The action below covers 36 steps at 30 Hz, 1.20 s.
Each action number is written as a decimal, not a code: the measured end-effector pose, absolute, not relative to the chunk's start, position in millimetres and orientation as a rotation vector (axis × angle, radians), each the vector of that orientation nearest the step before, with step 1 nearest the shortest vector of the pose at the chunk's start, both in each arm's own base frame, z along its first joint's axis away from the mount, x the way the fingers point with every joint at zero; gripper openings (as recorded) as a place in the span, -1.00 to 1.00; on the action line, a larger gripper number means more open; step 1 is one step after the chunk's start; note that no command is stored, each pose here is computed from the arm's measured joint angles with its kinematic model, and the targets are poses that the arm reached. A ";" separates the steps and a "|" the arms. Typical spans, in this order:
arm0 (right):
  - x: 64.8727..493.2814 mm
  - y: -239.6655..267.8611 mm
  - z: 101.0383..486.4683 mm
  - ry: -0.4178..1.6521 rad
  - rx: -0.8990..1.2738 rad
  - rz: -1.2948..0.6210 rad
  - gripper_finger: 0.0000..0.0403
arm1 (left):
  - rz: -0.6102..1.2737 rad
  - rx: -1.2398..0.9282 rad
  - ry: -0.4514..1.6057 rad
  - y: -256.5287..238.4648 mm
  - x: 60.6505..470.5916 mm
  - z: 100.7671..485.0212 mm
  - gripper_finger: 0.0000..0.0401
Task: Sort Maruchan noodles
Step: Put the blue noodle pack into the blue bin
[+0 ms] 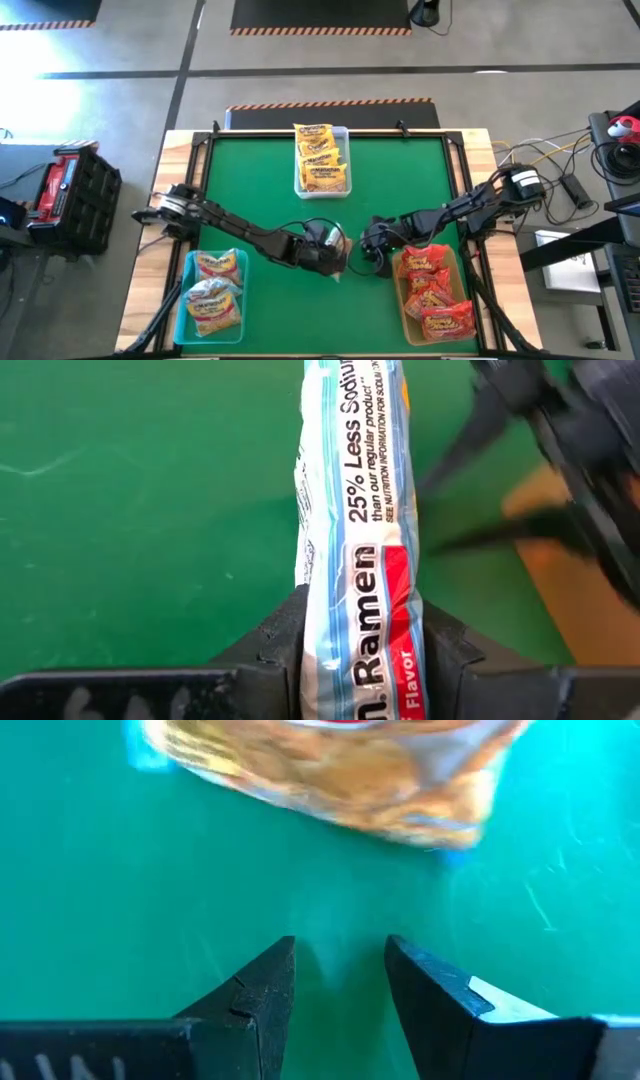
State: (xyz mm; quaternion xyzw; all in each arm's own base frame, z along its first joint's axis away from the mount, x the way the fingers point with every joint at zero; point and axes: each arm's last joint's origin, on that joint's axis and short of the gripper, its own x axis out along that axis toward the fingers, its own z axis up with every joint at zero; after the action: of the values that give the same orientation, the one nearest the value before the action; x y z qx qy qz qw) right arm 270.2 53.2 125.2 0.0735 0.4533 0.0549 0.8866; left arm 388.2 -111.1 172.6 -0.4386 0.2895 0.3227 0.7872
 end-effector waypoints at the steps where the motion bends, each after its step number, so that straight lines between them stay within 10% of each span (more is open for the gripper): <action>1: 269.4 52.9 125.9 0.946 0.145 0.112 -0.25 | 0.664 -0.933 0.647 -112.2 387.7 175.0 -0.52; 26: 268.2 51.8 125.5 0.954 0.124 0.084 -0.25 | 0.108 -0.558 0.995 -201.1 195.7 313.0 -0.49; 36: 268.0 50.7 125.4 0.954 0.171 0.036 -0.25 | 0.178 -0.572 1.175 -222.7 108.9 312.4 -0.49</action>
State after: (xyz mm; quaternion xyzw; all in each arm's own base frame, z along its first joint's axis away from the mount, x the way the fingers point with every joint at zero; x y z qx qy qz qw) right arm 268.0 50.7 125.4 0.0821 0.4587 0.0174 0.8846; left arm 108.9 -222.7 312.4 -0.2659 0.5457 0.0826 0.7904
